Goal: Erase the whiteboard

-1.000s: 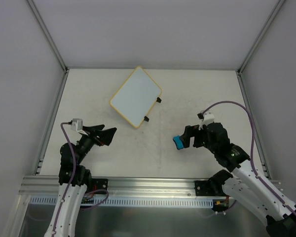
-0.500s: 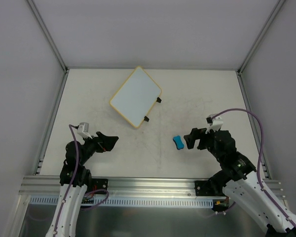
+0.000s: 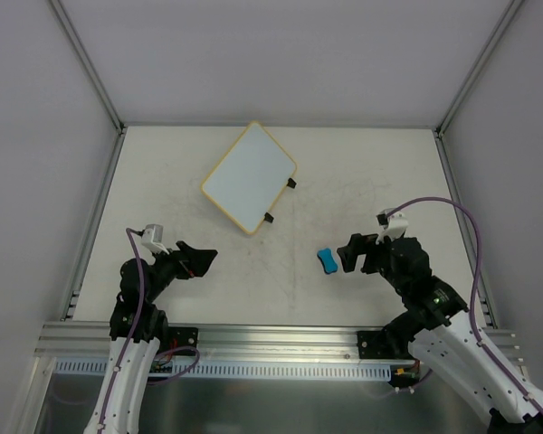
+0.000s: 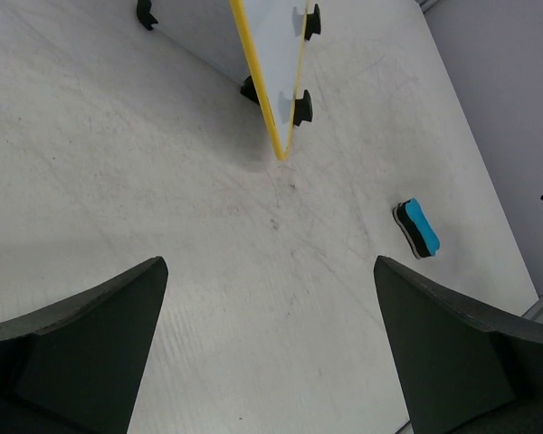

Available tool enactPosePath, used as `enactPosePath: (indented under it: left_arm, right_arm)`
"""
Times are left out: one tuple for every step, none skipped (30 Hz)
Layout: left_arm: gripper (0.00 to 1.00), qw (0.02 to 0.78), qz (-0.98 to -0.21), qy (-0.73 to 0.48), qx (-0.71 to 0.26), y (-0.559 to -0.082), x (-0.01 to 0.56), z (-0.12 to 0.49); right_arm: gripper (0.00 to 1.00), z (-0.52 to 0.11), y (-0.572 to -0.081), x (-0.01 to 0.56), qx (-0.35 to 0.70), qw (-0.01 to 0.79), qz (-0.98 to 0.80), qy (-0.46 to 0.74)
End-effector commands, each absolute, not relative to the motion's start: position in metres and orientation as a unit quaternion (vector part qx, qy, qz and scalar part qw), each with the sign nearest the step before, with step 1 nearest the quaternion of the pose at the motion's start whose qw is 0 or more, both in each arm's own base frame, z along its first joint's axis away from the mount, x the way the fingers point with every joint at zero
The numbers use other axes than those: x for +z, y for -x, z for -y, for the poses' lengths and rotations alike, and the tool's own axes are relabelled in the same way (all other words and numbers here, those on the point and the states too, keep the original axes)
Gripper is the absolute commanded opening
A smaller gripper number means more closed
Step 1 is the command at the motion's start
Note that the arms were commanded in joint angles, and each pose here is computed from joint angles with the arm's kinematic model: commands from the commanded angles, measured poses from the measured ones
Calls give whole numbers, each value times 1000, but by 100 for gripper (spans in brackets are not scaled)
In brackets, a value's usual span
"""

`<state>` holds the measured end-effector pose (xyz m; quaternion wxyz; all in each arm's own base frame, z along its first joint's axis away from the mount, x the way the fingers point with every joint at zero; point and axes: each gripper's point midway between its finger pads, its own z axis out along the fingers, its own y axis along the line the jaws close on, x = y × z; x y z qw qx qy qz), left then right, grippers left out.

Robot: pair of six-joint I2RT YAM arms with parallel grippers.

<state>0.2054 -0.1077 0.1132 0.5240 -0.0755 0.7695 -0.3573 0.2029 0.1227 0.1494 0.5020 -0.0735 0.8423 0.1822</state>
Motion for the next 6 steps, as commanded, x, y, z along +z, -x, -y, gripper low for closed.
enactPosePath:
  left_arm:
    - [99,537,-765,69,-349,-207,118,105]
    - [99,536,-766,68,-349,-207,118,105]
    - [99,536,-766,68,-349,-207,118,105]
    - [99,537,-765,68,-349,-207,118,105]
    - [99,537,-765,69,-349,-207,118,105]
    - [99,537,-765,69,-348,-208,118,104]
  right_arm:
    - [99,-121,-210,159,182,519,-833,58]
    - [99,-120,-210,158,179,518,-834,56]
    - [99,-120,-210,159,179,520,-833,56]
    - [99,-121,-210,159,180,519,-833,57]
    - [99,-120,-210,160,179,519,-834,54]
    - [99,-121,-210,160,180,519,-834,54]
